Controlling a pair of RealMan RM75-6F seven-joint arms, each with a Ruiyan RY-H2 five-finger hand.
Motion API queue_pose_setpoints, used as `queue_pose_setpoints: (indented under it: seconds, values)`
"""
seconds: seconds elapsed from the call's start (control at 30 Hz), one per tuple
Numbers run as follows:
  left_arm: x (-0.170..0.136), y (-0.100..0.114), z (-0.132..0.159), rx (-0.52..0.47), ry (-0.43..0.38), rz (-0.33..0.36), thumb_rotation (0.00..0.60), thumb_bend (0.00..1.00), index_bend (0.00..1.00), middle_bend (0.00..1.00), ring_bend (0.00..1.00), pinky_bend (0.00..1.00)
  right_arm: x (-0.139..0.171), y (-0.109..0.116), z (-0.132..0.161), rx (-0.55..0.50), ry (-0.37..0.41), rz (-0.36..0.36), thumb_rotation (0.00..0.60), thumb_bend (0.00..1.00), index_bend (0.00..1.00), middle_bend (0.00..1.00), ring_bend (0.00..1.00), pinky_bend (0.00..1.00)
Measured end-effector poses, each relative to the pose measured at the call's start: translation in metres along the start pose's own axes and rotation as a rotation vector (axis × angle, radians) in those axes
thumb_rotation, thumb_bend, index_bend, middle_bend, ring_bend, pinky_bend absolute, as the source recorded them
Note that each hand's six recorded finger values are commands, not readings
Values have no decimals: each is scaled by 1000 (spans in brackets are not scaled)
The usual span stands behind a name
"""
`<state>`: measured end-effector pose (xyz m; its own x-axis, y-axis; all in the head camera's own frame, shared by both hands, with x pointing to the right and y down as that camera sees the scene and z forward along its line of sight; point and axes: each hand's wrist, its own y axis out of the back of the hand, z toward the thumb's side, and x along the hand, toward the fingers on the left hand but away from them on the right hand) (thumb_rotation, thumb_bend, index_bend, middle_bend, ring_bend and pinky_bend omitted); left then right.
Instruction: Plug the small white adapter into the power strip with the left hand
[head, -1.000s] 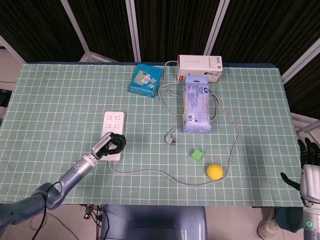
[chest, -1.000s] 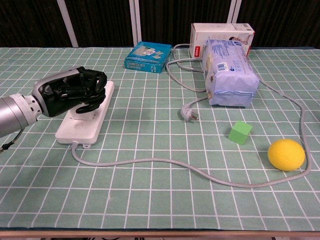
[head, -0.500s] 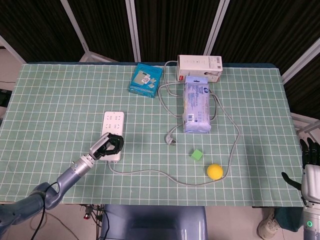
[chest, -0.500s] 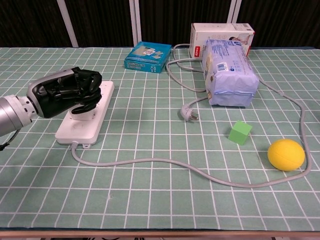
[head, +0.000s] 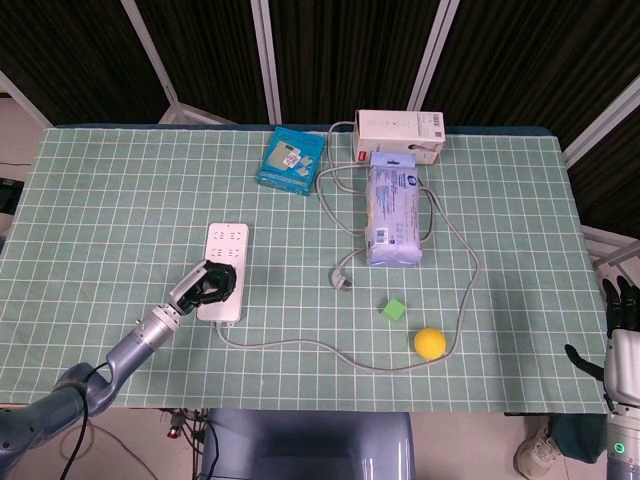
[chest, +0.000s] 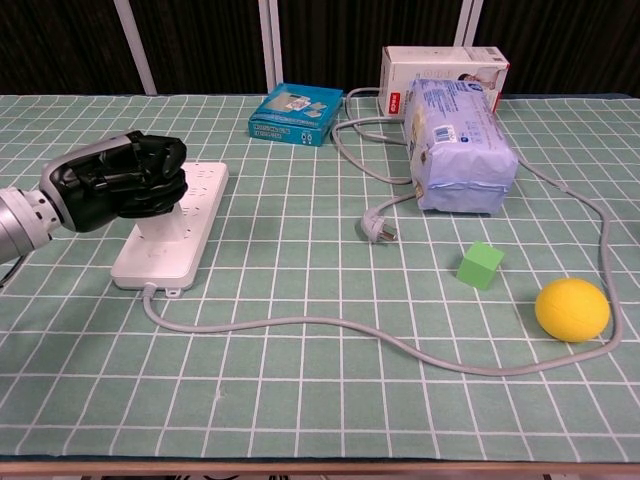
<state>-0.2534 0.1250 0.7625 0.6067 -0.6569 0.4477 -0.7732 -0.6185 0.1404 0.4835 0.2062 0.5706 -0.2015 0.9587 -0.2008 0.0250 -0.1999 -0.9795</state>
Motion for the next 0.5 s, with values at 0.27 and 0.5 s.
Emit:
queue_pose_setpoints:
  seconds: [0.27, 0.5]
  values:
    - [4, -4, 5, 4, -26, -22, 600, 973, 868, 897, 736, 909, 0, 0, 0, 3, -5, -2, 600, 164, 0, 0, 10, 37]
    - [9, -8, 43, 35, -152, -46, 600, 973, 868, 899, 738, 910, 0, -1, 0, 5, -7, 0, 600, 165, 0, 0, 10, 36]
